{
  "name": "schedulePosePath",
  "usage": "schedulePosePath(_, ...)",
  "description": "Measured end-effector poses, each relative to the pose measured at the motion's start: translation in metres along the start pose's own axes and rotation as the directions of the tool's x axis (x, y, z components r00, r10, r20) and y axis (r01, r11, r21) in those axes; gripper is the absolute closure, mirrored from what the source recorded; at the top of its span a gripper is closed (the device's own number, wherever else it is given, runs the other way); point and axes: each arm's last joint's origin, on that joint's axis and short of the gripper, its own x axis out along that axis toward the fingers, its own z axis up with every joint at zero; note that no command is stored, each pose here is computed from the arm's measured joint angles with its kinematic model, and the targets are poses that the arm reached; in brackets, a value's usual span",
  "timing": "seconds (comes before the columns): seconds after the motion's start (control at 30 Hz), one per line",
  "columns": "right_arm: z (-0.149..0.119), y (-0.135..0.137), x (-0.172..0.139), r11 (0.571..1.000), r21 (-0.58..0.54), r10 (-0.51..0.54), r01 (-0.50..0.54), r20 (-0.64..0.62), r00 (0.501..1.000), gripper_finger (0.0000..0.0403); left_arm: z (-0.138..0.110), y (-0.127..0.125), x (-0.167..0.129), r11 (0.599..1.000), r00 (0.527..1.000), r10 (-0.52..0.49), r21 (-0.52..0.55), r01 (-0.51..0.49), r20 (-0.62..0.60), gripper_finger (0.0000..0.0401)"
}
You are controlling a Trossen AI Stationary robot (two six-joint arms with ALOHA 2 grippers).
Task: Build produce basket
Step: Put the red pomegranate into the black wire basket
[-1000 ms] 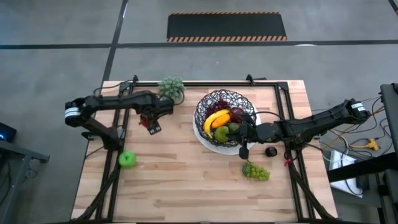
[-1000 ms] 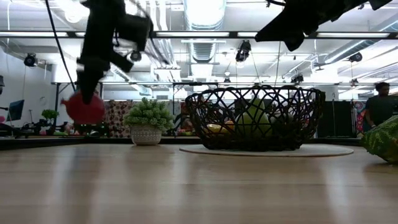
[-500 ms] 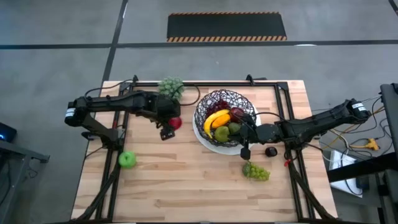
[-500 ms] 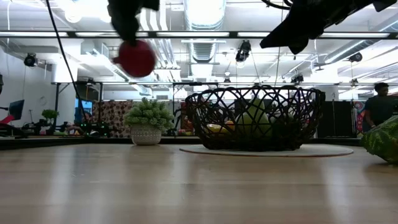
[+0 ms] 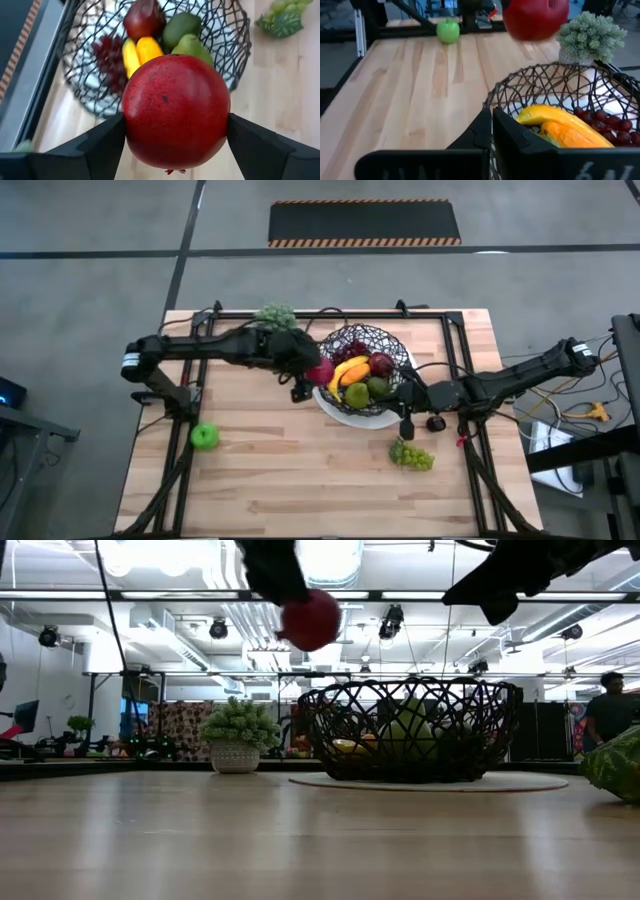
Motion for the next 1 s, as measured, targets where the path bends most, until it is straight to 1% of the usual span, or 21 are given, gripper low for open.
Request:
schedulePosePath(0.13, -0.004, -0.002, -0.003, 1.0, 0.011, 0.0, 0.0, 0.009, 1.0, 0.0394, 0.009, -0.002, 0.022, 0.999, 0.998, -0.036, 0.021, 0.035, 0.048, 0.0103)
schedulePosePath(0.23, -0.006, -0.002, -0.003, 1.0, 0.016, 0.0, 0.0, 0.006, 1.0, 0.0394, 0.013, -0.002, 0.036, 0.999, 0.997, -0.036, 0.014, 0.036, 0.063, 0.0103)
schedulePosePath(0.57, -0.005, -0.001, -0.002, 1.0, 0.022, 0.003, -0.003, 0.021, 1.0, 0.0394, 0.01, 0.005, 0.084, 1.0, 1.0, -0.013, -0.004, 0.013, -0.026, 0.0103)
schedulePosePath(0.87, -0.005, -0.001, -0.001, 1.0, 0.022, 0.003, -0.003, 0.019, 1.0, 0.0394, 0.008, 0.009, 0.105, 1.0, 0.999, 0.0, -0.015, 0.0, -0.048, 0.0103)
schedulePosePath(1.0, -0.005, -0.001, -0.001, 0.999, 0.037, 0.003, -0.003, 0.02, 1.0, 0.0394, 0.008, 0.014, 0.108, 1.0, 1.0, 0.011, -0.028, -0.012, -0.022, 0.0103)
